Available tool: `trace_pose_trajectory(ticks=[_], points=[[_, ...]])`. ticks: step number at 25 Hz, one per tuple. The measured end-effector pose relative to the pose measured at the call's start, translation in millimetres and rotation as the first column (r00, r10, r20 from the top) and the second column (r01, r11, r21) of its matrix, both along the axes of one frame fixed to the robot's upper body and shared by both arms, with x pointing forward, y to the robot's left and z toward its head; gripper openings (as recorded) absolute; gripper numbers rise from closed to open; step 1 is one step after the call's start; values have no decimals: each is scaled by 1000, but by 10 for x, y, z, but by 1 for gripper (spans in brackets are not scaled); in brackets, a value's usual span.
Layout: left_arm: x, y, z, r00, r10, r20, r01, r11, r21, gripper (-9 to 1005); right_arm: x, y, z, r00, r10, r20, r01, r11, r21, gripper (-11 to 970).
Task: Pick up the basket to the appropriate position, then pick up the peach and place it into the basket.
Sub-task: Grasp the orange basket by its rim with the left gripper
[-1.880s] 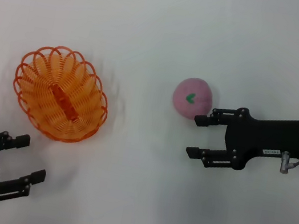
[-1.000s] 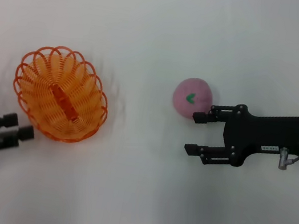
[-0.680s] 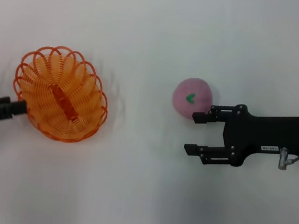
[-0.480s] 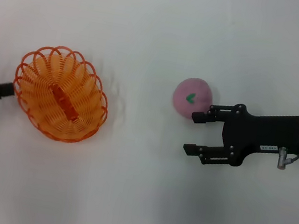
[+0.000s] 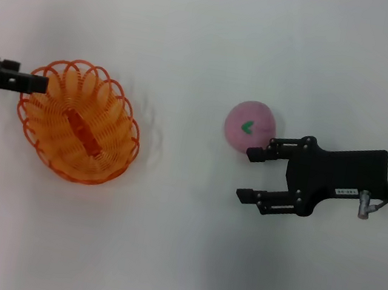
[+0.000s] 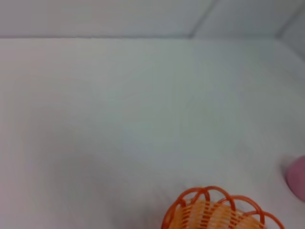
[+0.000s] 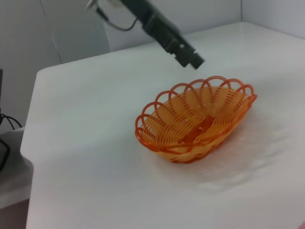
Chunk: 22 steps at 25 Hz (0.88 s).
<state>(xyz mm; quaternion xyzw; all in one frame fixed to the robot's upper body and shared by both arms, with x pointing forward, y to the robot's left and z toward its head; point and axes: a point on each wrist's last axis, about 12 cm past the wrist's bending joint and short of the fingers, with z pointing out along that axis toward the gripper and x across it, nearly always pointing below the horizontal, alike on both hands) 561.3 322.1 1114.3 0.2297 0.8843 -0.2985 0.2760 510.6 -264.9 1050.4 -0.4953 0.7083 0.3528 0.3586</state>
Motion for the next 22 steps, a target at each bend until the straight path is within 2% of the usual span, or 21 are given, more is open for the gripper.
trace_pose_trajectory(ticks=[6, 11, 18, 22], points=[[340, -324, 211, 991, -130, 9, 127, 975, 182, 779, -1, 2, 2, 1000, 3, -1, -3, 1000, 1, 745], [505, -562, 304, 979, -205, 2, 196, 936, 293, 778, 1, 5, 8, 1000, 6, 0, -6, 1000, 2, 745], [581, -725, 286, 971, -235, -35, 228, 882, 413, 777, 0, 6, 10, 1000, 8, 0, -8, 1000, 3, 744], [590, -790, 188, 969, -240, -57, 239, 853, 464, 777, 11, 14, 17, 1000, 10, 3, -10, 1000, 3, 744]])
